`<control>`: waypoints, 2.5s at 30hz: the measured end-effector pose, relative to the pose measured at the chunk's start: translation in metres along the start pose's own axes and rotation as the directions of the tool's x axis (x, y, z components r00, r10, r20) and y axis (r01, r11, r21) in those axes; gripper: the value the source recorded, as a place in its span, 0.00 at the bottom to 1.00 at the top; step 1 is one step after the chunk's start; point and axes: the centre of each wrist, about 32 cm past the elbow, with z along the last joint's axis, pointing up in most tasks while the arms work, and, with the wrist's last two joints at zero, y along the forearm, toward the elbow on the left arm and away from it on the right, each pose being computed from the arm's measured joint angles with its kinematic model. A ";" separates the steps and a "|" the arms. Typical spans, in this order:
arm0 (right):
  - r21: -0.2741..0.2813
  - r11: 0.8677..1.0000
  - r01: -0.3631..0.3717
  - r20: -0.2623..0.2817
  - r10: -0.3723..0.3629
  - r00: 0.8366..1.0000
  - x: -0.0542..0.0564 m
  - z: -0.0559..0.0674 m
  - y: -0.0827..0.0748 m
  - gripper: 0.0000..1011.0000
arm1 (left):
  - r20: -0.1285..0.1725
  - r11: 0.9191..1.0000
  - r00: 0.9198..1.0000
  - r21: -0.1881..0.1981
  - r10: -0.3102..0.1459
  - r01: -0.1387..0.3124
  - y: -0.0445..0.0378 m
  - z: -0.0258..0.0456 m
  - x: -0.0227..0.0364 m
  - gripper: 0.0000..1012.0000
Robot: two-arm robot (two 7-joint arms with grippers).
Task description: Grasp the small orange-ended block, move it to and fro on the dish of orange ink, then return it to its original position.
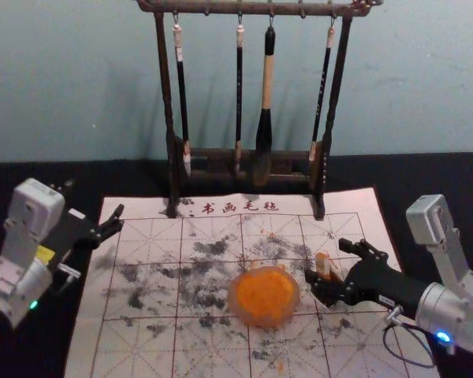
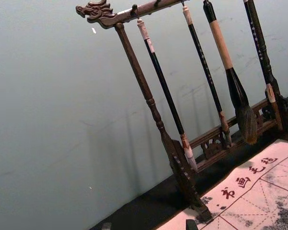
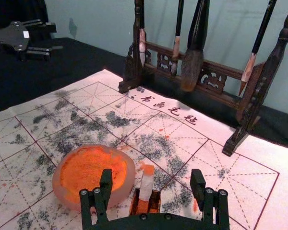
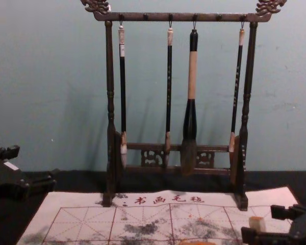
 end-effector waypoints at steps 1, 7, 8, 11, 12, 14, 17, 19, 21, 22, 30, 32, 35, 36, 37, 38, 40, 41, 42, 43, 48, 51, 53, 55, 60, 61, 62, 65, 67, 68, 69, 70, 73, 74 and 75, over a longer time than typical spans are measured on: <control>-0.003 1.000 -0.001 -0.001 0.001 1.000 0.000 0.000 0.001 0.99 | 0.000 1.000 1.000 0.000 0.000 0.000 0.0000 0.0000 0.0000 0.99; -0.008 1.000 -0.007 -0.005 0.007 1.000 0.002 0.000 0.004 0.99 | 0.000 1.000 1.000 0.000 0.000 0.000 0.0000 0.0000 0.0000 0.99; -0.009 1.000 -0.008 -0.006 0.008 1.000 0.002 0.000 0.004 0.99 | 0.000 1.000 1.000 0.000 0.000 0.000 0.0000 0.0000 0.0000 0.99; -0.010 1.000 -0.012 -0.007 0.012 1.000 0.002 0.001 0.005 0.99 | 0.000 1.000 1.000 0.000 0.000 0.000 0.0000 0.0000 0.0000 0.99; -0.011 1.000 -0.015 -0.008 0.015 1.000 0.003 0.001 0.005 0.99 | 0.000 1.000 1.000 0.000 0.000 0.000 0.0000 0.0000 0.0000 0.99; -0.011 1.000 -0.016 -0.009 0.016 1.000 0.003 0.001 0.005 0.99 | 0.000 1.000 1.000 0.000 0.000 0.000 0.0000 0.0000 0.0000 0.99; -0.011 1.000 -0.016 -0.009 0.016 1.000 0.003 0.001 0.005 0.99 | 0.000 1.000 1.000 0.000 0.000 0.000 0.0000 0.0000 0.0000 0.99; -0.011 1.000 -0.016 -0.009 0.016 1.000 0.003 0.001 0.005 0.99 | 0.000 1.000 1.000 0.000 0.000 0.000 0.0000 0.0000 0.0000 0.99; -0.010 1.000 -0.015 -0.009 0.015 1.000 0.003 0.001 0.005 0.99 | 0.000 1.000 1.000 0.000 0.000 0.000 0.0000 0.0000 0.0000 0.99; -0.010 1.000 -0.015 -0.009 0.015 1.000 0.003 0.001 0.005 0.99 | 0.000 1.000 1.000 0.000 0.000 0.000 0.0000 0.0000 0.0000 0.99; -0.010 1.000 -0.013 -0.009 0.013 1.000 0.003 0.001 0.004 0.94 | 0.000 1.000 1.000 0.000 0.000 0.000 0.0000 0.0000 0.0000 0.99; -0.010 1.000 -0.013 -0.009 0.013 1.000 0.003 0.001 0.004 0.90 | 0.000 1.000 1.000 0.000 0.000 0.000 0.0000 0.0000 0.0000 0.99; -0.010 1.000 -0.013 -0.009 0.013 1.000 0.003 0.001 0.004 0.83 | 0.000 1.000 1.000 0.000 0.000 0.000 0.0000 0.0000 0.0000 0.99; -0.010 1.000 -0.013 -0.009 0.013 1.000 0.003 0.001 0.004 0.81 | 0.000 1.000 1.000 0.000 0.000 0.000 0.0000 0.0000 0.0000 0.99; -0.010 1.000 -0.013 -0.009 0.013 1.000 0.002 0.001 0.004 0.78 | 0.000 1.000 1.000 0.000 0.000 0.000 0.0000 0.0000 0.0000 0.99; -0.010 1.000 -0.013 -0.009 0.013 1.000 0.002 0.001 0.004 0.75 | 0.000 1.000 1.000 0.000 0.000 0.000 0.0000 0.0000 0.0000 0.99; -0.009 1.000 -0.013 -0.009 0.012 1.000 0.002 0.001 0.004 0.70 | 0.000 1.000 1.000 0.000 0.000 0.000 0.0000 0.0000 0.0000 0.99; -0.009 1.000 -0.013 -0.009 0.012 1.000 0.002 0.001 0.004 0.64 | 0.000 1.000 1.000 0.000 0.000 0.000 0.0000 0.0000 0.0000 0.99; -0.009 1.000 -0.012 -0.009 0.012 1.000 0.002 0.001 0.004 0.62 | 0.000 1.000 1.000 0.000 0.000 0.000 0.0000 0.0000 0.0000 0.99; -0.009 1.000 -0.012 -0.009 0.012 1.000 0.002 0.001 0.004 0.60 | 0.000 1.000 1.000 0.000 0.000 0.000 0.0000 0.0000 0.0000 0.99; -0.008 1.000 -0.012 -0.008 0.012 1.000 0.002 0.001 0.004 0.44 | 0.000 1.000 1.000 0.000 0.000 0.000 0.0000 0.0000 0.0000 0.99; -0.008 1.000 -0.012 -0.008 0.012 1.000 0.002 0.001 0.004 0.32 | 0.000 1.000 1.000 0.000 0.000 0.000 0.0000 0.0000 0.0000 0.99; -0.008 1.000 -0.012 -0.008 0.012 1.000 0.002 0.001 0.004 0.27 | 0.000 1.000 1.000 0.000 0.000 0.000 0.0000 0.0000 0.0000 0.99; -0.008 1.000 -0.012 -0.008 0.011 1.000 0.002 0.001 0.004 0.20 | 0.000 1.000 1.000 0.000 0.000 0.000 0.0000 0.0000 0.0000 0.99; -0.008 1.000 -0.012 -0.008 0.012 1.000 0.002 0.001 0.004 0.09 | 0.000 1.000 1.000 0.000 0.000 0.000 0.0000 0.0000 0.0000 0.99; -0.008 1.000 -0.012 -0.008 0.012 1.000 0.002 0.001 0.004 0.09 | 0.000 1.000 1.000 0.000 0.000 0.000 0.0000 0.0000 0.0000 0.99; -0.008 1.000 -0.012 -0.008 0.012 1.000 0.002 0.001 0.004 0.09 | 0.000 1.000 1.000 0.000 0.000 0.000 0.0000 0.0000 0.0000 0.99; -0.008 1.000 -0.012 -0.008 0.012 1.000 0.002 0.001 0.004 0.09 | 0.000 1.000 1.000 0.000 0.000 0.000 0.0000 0.0000 0.0000 0.99; -0.008 1.000 -0.012 -0.008 0.012 1.000 0.002 0.001 0.004 0.09 | 0.000 1.000 1.000 0.000 0.000 0.000 0.0000 0.0000 0.0000 0.99; -0.008 1.000 -0.012 -0.008 0.011 1.000 0.002 0.001 0.004 0.09 | 0.000 1.000 1.000 0.000 0.000 0.000 0.0000 0.0000 0.0000 0.99; -0.008 1.000 -0.012 -0.008 0.011 1.000 0.002 0.001 0.004 0.09 | 0.000 1.000 1.000 0.000 0.000 0.000 0.0000 0.0000 0.0000 0.99; -0.008 1.000 -0.012 -0.008 0.011 1.000 0.002 0.001 0.004 0.09 | 0.000 1.000 1.000 0.000 0.000 0.000 0.0000 0.0000 0.0000 0.99; -0.008 1.000 -0.012 -0.008 0.012 1.000 0.002 0.001 0.004 0.09 | 0.000 1.000 1.000 0.000 0.000 0.000 0.0000 0.0000 0.0000 0.99; -0.008 1.000 -0.012 -0.008 0.012 1.000 0.002 0.001 0.004 0.09 | 0.000 1.000 1.000 0.000 0.000 0.000 0.0000 0.0000 0.0000 0.99; -0.008 1.000 -0.012 -0.008 0.012 1.000 0.002 0.001 0.004 0.09 | 0.000 1.000 1.000 0.000 0.000 0.000 0.0000 0.0000 0.0000 0.99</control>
